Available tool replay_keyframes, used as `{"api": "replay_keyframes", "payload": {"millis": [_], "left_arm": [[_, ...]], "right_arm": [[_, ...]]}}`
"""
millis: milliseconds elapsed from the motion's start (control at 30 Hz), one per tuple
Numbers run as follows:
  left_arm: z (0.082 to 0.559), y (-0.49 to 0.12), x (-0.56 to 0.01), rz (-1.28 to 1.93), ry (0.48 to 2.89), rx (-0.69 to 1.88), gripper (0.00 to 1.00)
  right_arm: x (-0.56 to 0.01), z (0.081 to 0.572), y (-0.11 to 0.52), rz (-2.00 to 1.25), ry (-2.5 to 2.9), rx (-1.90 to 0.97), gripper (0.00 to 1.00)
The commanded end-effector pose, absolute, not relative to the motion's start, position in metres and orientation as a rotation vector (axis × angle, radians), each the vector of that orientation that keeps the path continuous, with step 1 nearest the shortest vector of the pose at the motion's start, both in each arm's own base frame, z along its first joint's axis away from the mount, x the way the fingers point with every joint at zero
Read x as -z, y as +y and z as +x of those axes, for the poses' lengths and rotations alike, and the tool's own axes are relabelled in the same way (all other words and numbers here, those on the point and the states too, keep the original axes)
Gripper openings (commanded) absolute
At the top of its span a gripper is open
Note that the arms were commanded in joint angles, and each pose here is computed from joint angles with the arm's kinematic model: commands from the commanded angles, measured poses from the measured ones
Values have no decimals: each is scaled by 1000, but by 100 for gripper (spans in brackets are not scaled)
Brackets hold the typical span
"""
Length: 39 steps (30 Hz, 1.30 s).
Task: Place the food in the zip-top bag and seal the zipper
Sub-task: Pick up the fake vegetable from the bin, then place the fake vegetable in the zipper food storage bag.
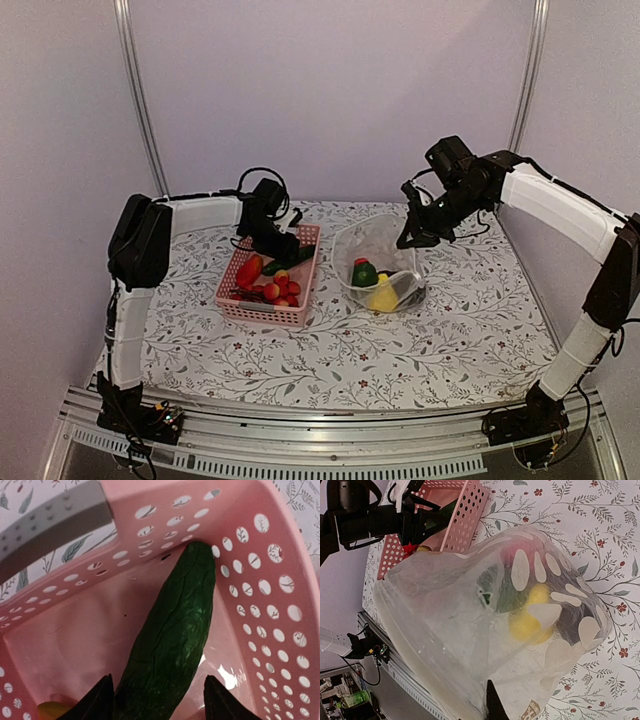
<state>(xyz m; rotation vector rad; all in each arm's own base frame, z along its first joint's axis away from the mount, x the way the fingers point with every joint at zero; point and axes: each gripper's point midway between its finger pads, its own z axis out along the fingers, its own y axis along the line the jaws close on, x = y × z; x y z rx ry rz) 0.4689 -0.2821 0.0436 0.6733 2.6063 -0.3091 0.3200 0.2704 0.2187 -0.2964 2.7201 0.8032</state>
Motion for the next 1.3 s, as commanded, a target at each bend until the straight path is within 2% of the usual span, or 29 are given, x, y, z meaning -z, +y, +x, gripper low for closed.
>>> {"api": "replay_keyframes", "payload": {"millis": [0,133,300,667,833,1033,1267], "left_arm": [[479,-289,-43,702,2564,343,57],[476,-291,-39,701,2580,356,43],[474,-289,-58,660,2580,349,30],[450,-284,-159,428,2488,494,27],[409,-301,-214,401,2414,649,27],[357,-332,-283,540,2184,866,26],[282,-373,-300,731,2165,1071,24]], "right_arm": [[-225,314,261,-288,2715,-771,0],[-225,314,260,-281,2711,-773,0],[-226,316,261,-289,2700,-779,0],[-225,320,268,-314,2678,-811,0],[-226,323,268,-324,2661,-803,0],[-228,325,275,-336,2647,-843,0],[-230,329,275,-359,2641,-819,0]]}}
